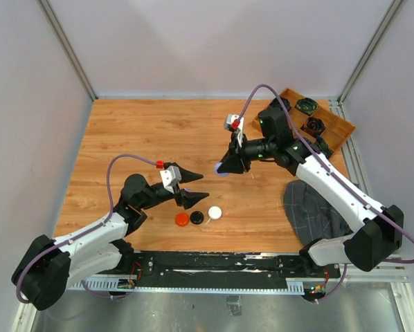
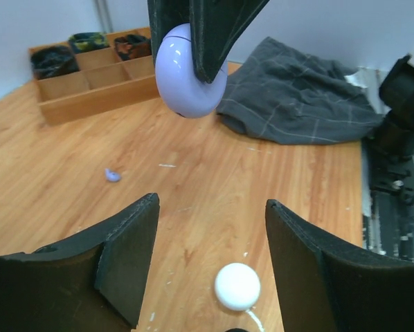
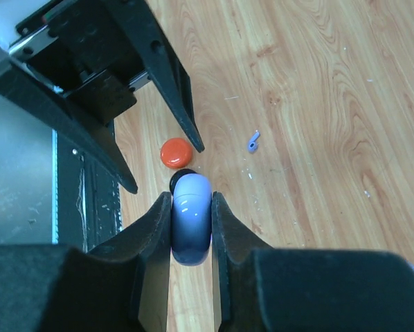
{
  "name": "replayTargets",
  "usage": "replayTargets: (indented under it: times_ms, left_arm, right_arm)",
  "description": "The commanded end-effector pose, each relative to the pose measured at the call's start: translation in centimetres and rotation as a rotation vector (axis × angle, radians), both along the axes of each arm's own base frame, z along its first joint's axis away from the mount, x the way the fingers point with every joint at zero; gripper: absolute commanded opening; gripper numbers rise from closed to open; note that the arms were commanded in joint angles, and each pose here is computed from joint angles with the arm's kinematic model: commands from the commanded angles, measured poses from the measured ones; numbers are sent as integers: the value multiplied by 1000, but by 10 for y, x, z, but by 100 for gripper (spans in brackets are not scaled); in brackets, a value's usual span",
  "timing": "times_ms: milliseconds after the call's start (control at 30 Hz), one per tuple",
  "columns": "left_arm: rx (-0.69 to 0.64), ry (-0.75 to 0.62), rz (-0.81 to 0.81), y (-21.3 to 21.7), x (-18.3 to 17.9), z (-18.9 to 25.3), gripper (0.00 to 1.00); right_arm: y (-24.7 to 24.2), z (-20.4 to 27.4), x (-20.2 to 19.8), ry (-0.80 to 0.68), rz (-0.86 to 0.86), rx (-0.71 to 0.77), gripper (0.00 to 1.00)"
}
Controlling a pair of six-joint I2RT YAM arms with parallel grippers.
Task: Insert the wireless bluetooth earbuds into the charging case
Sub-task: Pick up the charging case at the center of the board, then open the charging case.
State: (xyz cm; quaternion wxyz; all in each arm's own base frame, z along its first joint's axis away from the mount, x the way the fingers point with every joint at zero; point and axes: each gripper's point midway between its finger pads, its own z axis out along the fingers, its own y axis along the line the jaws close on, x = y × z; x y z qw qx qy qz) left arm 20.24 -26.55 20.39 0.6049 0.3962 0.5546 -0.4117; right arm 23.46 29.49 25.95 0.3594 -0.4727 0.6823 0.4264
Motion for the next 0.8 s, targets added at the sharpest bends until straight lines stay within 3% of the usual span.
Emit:
replayTargets:
  times_ms: [0, 433, 767]
  left_arm:
    - [-77, 17, -142, -11, -13, 30, 65]
    - [-46, 75, -229, -22, -14, 26, 45]
    - [-40, 81, -246, -23, -16, 23, 33]
  right_arm:
    - [3, 23, -19, -140, 155, 26, 3]
    - [14, -7, -47, -187, 349, -211, 2]
    - [30, -11, -54, -214, 404, -255, 2]
